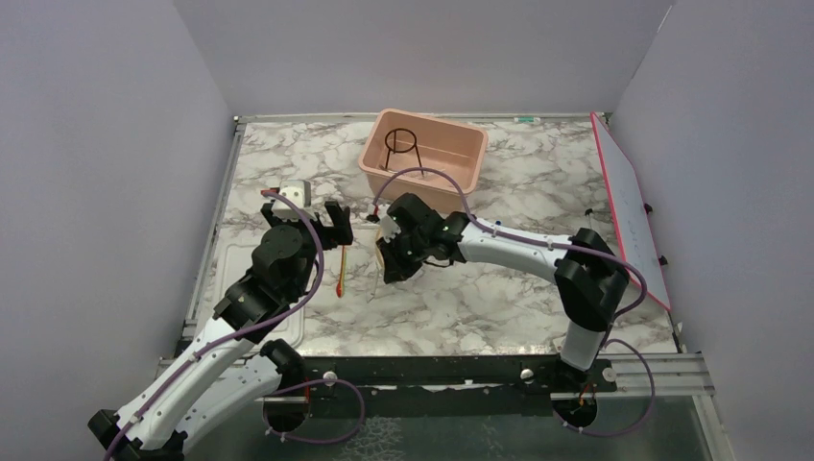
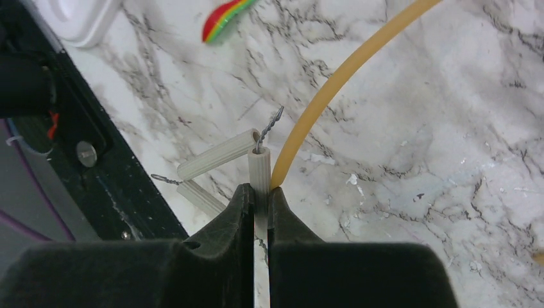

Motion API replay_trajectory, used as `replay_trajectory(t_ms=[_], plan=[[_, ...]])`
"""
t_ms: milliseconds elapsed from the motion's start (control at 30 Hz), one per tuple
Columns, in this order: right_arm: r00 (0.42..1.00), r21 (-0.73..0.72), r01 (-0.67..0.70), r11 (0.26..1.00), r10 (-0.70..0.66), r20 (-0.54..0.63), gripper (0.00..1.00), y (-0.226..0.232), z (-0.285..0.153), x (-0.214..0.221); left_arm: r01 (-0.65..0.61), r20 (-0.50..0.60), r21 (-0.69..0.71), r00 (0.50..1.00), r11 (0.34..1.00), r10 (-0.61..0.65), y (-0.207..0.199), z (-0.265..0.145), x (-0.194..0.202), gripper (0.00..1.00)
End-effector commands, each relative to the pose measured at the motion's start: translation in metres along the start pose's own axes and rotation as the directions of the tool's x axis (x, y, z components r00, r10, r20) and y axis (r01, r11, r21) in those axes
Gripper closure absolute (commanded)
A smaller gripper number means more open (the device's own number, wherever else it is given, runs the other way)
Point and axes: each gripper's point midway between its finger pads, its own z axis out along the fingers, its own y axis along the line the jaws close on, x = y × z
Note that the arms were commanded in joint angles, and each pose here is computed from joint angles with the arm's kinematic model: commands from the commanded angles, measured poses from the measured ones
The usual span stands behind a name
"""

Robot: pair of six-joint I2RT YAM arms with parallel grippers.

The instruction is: Organize the chemistry lab equipment

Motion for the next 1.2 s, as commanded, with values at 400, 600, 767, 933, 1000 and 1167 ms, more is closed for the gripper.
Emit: replay_trajectory(t_ms=[400, 600, 767, 933, 1000, 1167], plan=[[0.936, -0.211, 0.264, 0.941, -0.197, 0.293, 0.99, 0.059, -0.059, -0.043, 0.023, 0.032, -0.035, 0.999, 0.999, -0.022, 0.008, -0.001, -0.005, 0.10], [0.908, -0.141, 0.272, 0.952, -0.206, 0.364, 0.97, 0.051, -0.070, -0.048, 0.029, 0.033, -0.036, 0.999, 0.999, -0.028, 0.008, -0.002, -0.005, 0.10], [0.872, -0.043, 0.207, 0.977, -0.165, 0.460, 0.98, 0.039, -0.084, -0.066, 0.034, 0.019, -0.008, 0.999, 0.999, -0.034, 0.002, 0.000, -0.002, 0.10], [0.845, -0.009, 0.208, 0.978, -0.175, 0.505, 0.99, 0.036, -0.093, -0.072, 0.100, -0.049, 0.080, 0.994, 0.992, -0.096, -0.017, -0.004, 0.008, 0.10], [0.859, -0.006, 0.198, 0.980, -0.171, 0.483, 0.99, 0.032, -0.089, -0.066, 0.167, -0.118, 0.146, 0.982, 0.975, -0.151, -0.032, -0.009, 0.021, 0.10], [0.957, -0.112, 0.198, 0.974, -0.167, 0.238, 0.98, 0.037, -0.065, -0.017, 0.301, -0.262, 0.187, 0.933, 0.935, -0.248, -0.051, -0.017, 0.050, 0.12]])
